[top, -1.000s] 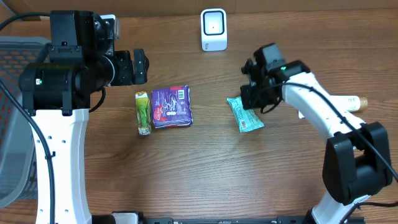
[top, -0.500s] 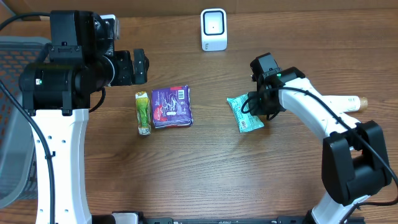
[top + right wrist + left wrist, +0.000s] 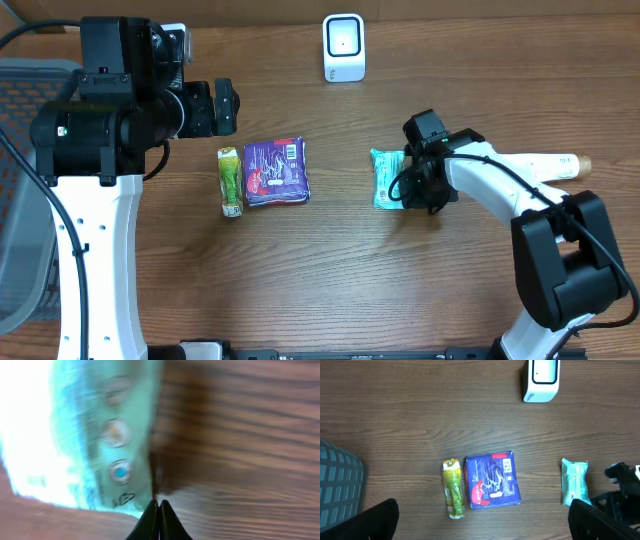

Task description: Scan the item barcode

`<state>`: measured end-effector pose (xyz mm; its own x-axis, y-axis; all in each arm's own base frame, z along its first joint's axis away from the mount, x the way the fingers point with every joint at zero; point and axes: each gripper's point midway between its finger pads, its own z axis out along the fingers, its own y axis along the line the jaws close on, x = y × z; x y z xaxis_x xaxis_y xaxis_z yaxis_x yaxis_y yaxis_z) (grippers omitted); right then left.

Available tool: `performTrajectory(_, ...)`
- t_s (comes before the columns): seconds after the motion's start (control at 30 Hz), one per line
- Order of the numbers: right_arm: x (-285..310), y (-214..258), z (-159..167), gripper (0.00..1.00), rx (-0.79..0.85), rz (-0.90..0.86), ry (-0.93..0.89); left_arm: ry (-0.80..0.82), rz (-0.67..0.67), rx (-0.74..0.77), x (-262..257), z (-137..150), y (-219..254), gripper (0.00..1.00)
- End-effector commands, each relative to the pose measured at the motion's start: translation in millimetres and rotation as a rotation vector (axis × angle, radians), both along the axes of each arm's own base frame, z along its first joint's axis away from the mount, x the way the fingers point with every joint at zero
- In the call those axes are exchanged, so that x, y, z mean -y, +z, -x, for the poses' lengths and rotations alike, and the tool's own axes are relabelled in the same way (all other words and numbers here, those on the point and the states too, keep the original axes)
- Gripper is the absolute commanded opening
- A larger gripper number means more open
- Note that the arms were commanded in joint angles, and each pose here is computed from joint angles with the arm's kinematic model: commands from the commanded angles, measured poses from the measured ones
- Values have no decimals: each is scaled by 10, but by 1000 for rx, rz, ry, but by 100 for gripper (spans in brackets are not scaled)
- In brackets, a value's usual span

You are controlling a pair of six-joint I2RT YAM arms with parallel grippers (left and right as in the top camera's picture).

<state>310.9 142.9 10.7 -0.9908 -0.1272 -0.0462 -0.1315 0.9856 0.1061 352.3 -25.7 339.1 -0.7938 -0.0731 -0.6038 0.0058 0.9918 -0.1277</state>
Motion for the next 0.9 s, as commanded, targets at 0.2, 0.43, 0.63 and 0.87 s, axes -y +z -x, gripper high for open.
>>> performTrajectory(0.2,-804,100,172,10,69,-128,256,-9,-5,5,8,-23,11,100)
performTrajectory(0.43,-968,320,-30,27,154,-145,315,-9,-5,5,8,-23,11,100)
performTrajectory(0.63,-818,749,-446,68,214,-172,231,-9,-5,5,9,-23,11,100)
performTrajectory(0.87,-221,946,-786,100,246,-222,285,-9,-5,5,8,-23,11,99)
